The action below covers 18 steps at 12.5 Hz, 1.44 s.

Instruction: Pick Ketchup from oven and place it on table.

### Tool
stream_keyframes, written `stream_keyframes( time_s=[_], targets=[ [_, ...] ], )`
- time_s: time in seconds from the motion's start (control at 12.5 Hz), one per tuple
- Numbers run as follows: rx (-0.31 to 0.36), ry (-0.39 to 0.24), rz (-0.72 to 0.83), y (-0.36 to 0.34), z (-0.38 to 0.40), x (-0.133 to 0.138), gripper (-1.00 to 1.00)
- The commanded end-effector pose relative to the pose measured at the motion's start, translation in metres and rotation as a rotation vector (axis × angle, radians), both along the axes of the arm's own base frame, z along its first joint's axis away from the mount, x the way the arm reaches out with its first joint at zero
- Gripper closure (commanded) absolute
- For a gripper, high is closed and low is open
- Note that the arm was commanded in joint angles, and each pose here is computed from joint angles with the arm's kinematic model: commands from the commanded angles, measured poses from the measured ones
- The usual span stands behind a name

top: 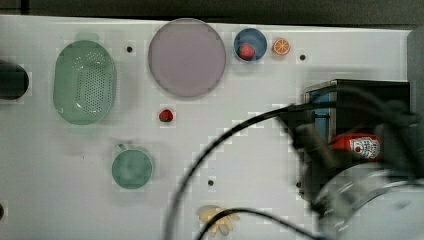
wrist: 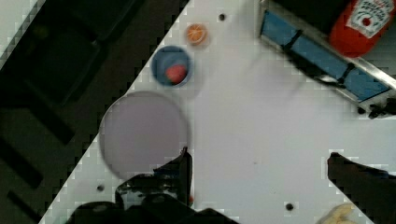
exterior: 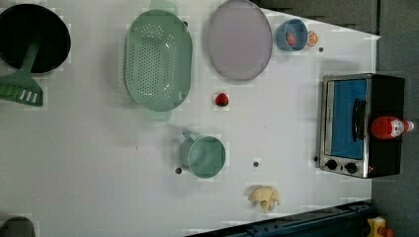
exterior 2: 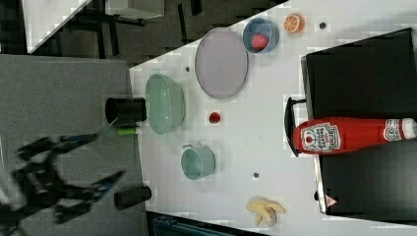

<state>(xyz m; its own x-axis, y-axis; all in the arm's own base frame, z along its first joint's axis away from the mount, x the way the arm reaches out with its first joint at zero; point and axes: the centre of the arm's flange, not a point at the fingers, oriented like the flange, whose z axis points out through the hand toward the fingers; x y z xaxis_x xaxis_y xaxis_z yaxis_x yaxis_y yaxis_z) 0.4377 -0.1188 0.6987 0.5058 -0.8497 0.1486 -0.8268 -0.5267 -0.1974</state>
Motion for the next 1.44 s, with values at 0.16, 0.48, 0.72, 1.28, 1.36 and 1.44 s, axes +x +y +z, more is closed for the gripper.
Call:
stream_keyframes(
  time_s=[0.16,0.48,0.72,1.28,1.36,1.44],
  targets=[
    [0.067,0.184,-0.268,-0.13,-0.111,0.017,-1.0],
    [0.02,0.174,-0.4,-0.202,-0.173,0.031,-1.0],
    [0.0,0.187,-0.474,-0.238,-0.225,0.04,-1.0],
    [0.091,0.245,-0.582,-0.258,-0.315,0.039,-1.0],
    [0.092,0.239,-0.587,-0.258,-0.32,0.038,-1.0],
    [0.094,0.222,-0.595,-0.258,-0.326,0.037,-1.0]
  ],
)
